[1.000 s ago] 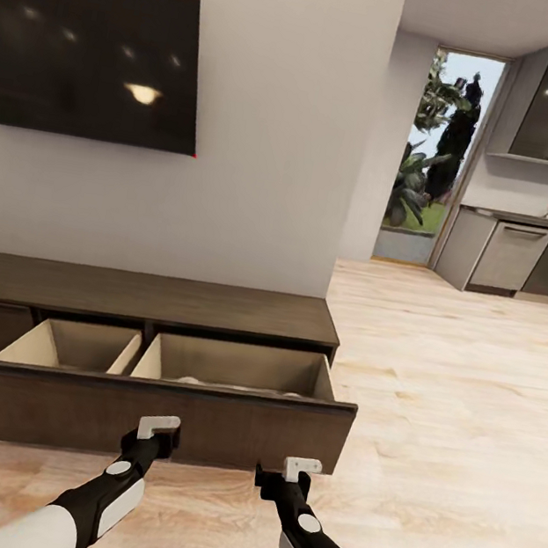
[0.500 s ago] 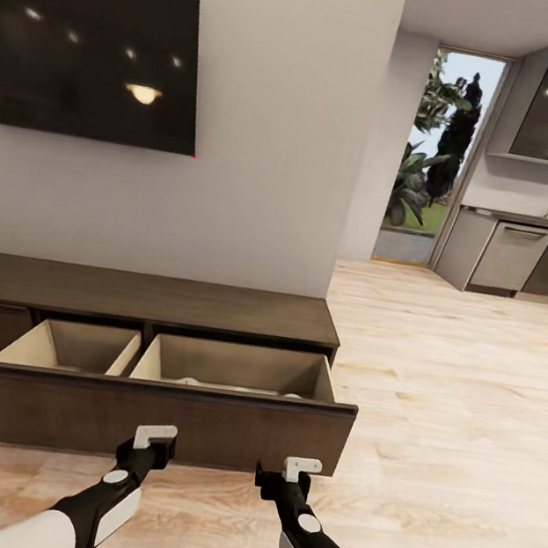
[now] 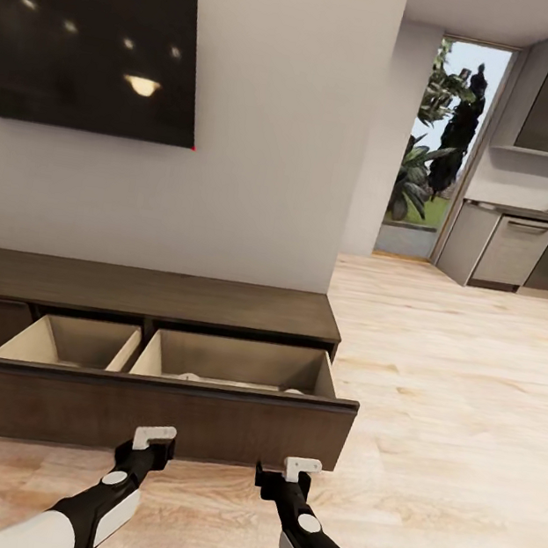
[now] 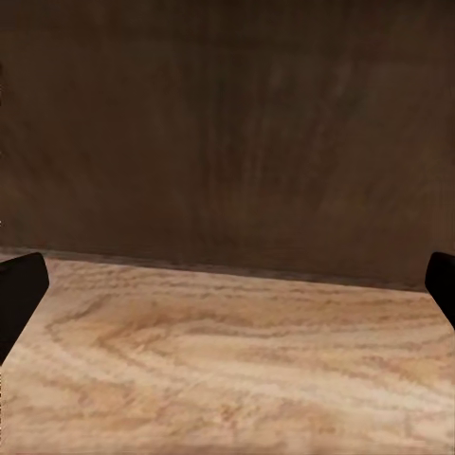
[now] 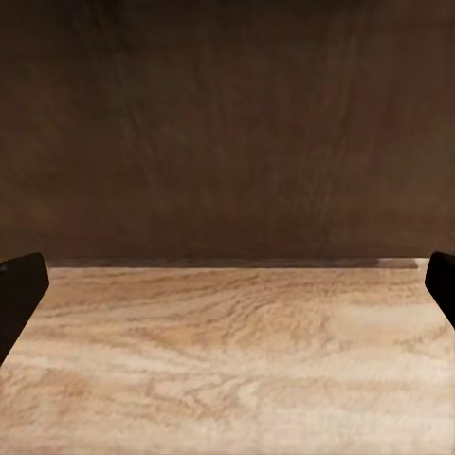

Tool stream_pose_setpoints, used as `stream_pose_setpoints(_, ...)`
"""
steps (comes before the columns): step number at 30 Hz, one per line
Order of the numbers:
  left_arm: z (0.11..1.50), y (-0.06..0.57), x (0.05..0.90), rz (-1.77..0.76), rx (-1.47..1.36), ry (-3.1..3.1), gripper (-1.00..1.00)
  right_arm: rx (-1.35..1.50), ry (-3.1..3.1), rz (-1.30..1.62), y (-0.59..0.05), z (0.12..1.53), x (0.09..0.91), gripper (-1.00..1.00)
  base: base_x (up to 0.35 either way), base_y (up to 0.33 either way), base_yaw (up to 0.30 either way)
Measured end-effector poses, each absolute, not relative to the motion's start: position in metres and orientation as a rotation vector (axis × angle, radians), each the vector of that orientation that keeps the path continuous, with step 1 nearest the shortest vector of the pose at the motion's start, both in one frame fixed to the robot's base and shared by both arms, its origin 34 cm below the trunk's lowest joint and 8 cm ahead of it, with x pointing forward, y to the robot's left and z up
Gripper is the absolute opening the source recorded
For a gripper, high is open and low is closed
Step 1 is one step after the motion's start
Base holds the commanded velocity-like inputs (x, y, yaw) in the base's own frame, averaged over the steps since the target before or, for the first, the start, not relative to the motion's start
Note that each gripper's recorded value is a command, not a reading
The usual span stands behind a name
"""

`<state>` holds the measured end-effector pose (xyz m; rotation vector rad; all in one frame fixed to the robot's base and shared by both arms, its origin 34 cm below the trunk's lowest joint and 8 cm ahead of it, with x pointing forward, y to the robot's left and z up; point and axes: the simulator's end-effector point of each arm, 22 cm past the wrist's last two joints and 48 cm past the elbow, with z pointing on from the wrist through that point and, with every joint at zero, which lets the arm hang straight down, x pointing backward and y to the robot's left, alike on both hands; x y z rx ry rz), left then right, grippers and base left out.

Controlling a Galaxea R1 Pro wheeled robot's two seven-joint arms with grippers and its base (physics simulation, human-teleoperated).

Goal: Place each of the two pumpkins and all three candles from the living room inside a cabinet in the living room (use any cabinet), then make sure every cabinet is closed, and position the cauldron so it is next to a table in the living room.

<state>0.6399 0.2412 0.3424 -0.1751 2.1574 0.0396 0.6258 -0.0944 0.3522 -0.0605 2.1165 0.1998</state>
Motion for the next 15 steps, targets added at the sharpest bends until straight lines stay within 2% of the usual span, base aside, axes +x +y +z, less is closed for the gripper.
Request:
stream_pose_setpoints(7,0.3337,0.2446,0.6324,0.052,-0.173,2.181,1.0,-0.057,2.115,0.199,-0.0948,0.3526,0.6261,1.0,0.013,0.0,0.0)
stream_pose_setpoints(11,0.3334,0.2442,0.6319,0.052,-0.173,2.182,1.0,-0.055,2.113,0.2,-0.0943,0.3532,0.6262,1.0,0.187,0.0,0.0)
stream_pose_setpoints(15,0.3332,0.2435,0.6319,0.051,-0.172,2.182,1.0,-0.055,2.106,0.198,-0.0938,0.3542,0.6267,1.0,0.073,0.0,0.0)
